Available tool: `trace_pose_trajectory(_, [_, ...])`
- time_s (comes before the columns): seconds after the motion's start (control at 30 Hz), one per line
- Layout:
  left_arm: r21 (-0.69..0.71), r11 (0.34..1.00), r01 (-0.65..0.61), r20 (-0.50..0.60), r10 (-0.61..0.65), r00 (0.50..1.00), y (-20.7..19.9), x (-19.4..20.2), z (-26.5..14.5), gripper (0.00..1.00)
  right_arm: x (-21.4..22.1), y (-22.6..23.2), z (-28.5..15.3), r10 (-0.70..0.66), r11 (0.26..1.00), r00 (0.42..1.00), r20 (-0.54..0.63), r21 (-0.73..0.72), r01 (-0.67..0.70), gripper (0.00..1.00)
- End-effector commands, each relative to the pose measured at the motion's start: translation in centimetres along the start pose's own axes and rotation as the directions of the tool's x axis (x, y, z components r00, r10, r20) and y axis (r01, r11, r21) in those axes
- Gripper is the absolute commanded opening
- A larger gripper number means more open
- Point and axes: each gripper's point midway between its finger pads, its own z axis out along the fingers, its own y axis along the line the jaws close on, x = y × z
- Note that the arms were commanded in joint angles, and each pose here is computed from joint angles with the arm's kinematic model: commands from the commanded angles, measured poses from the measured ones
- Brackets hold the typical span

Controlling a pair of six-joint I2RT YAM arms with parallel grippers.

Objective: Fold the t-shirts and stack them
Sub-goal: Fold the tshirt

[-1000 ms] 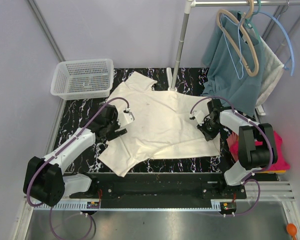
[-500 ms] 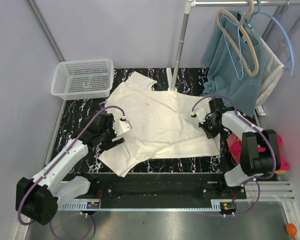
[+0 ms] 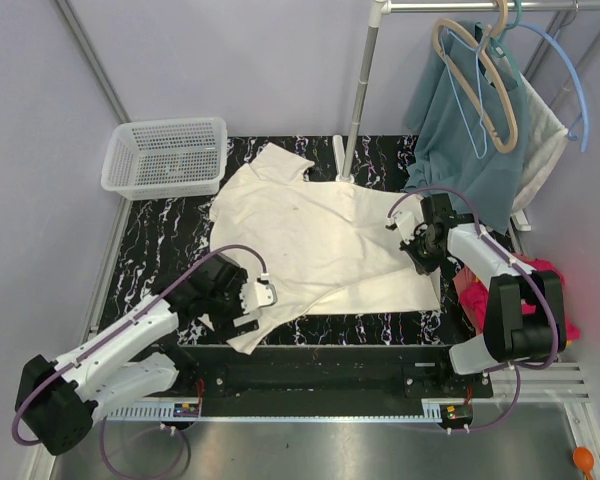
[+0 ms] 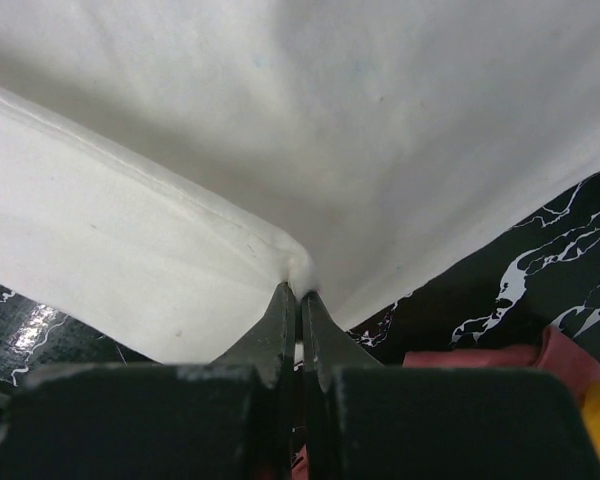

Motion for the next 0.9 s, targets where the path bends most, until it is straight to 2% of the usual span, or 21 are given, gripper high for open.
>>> trace_pose_trajectory(0.0, [0.060,0.997,-0.043,0.016,0.042,0.999,-1.4,-1.2,0.5,0.99,-1.4,-1.4,-1.1,0.032,0.998,0.999,0.017,0.053,-0.033,0.00])
trace_pose_trajectory(0.43, [0.183,0.952,-0.244,-0.030,0.253,0.967,-5.4,-1.4,2.9,0.99,-2.1,-3.0,-0.4,0.084,0.992,0.996,-0.020,0.092,-0.082,0.00])
trace_pose_trajectory(0.73, [0.213,0.917,-0.336,0.011,0.342,0.940,-7.3,-3.7,3.7,0.99,-2.2,-3.1,-0.1,0.103,0.991,0.994,-0.030,0.093,-0.099,0.00])
trace_pose_trajectory(0.87, [0.218,0.912,-0.346,0.002,0.354,0.935,-7.6,-3.4,4.6,0.99,-1.9,-3.2,-0.3,0.097,0.991,0.995,-0.034,0.100,-0.093,0.00])
